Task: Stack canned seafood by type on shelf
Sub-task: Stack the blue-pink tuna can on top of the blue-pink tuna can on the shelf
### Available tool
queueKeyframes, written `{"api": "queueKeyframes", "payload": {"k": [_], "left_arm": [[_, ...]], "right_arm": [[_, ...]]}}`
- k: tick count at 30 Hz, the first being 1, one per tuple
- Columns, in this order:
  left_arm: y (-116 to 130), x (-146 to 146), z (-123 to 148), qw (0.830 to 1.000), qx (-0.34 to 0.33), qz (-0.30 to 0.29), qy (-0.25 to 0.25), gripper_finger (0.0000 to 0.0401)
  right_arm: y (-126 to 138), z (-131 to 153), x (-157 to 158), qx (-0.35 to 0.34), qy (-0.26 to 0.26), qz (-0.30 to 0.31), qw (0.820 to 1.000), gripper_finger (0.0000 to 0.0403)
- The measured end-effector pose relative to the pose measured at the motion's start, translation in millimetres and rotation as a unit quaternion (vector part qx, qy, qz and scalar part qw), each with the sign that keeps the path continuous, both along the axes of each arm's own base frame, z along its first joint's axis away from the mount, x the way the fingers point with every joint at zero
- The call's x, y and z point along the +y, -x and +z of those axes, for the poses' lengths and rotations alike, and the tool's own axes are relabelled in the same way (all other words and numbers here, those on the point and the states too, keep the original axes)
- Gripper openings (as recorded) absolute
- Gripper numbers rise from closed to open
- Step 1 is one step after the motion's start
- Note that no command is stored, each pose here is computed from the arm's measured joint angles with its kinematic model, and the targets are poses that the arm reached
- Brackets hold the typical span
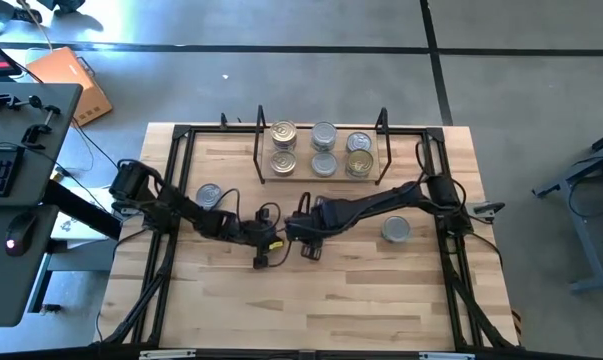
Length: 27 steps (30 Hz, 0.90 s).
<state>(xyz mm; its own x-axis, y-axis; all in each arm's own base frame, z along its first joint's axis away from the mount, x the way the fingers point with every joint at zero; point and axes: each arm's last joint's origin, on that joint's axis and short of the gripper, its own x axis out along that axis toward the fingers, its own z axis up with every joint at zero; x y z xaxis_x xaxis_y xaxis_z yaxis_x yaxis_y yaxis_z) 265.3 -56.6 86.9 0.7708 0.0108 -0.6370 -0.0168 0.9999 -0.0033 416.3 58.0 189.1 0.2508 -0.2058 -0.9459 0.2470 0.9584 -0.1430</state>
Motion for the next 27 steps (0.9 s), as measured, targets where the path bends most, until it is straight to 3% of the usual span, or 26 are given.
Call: {"api": "queueKeyframes", "payload": {"k": [8, 11, 15, 18, 22, 27], "left_arm": [[12, -28, 3, 0.997, -0.006, -0.04, -0.062, 0.0], [20, -39, 11, 0.993, -0.029, -0.056, -0.1, 0.0], [33, -50, 24, 0.983, -0.068, -0.062, -0.156, 0.0], [41, -55, 38, 0.976, -0.114, -0.072, -0.172, 0.0], [47, -54, 61, 0.967, -0.175, -0.082, -0.165, 0.0004], [50, -55, 77, 0.96, -0.21, -0.125, -0.135, 0.0059]], "right_arm": [[13, -5, 28, -0.011, 0.093, 0.054, 0.994, 0.0178], [27, -15, 43, -0.082, 0.07, 0.094, 0.99, 0.0178], [51, -31, 59, -0.229, 0.004, 0.109, 0.967, 0.0178], [63, -39, 61, -0.34, -0.032, 0.097, 0.935, 0.0178], [75, -45, 65, -0.462, -0.034, 0.093, 0.881, 0.0178], [92, -37, 73, -0.565, -0.005, 0.126, 0.816, 0.0178]]}}
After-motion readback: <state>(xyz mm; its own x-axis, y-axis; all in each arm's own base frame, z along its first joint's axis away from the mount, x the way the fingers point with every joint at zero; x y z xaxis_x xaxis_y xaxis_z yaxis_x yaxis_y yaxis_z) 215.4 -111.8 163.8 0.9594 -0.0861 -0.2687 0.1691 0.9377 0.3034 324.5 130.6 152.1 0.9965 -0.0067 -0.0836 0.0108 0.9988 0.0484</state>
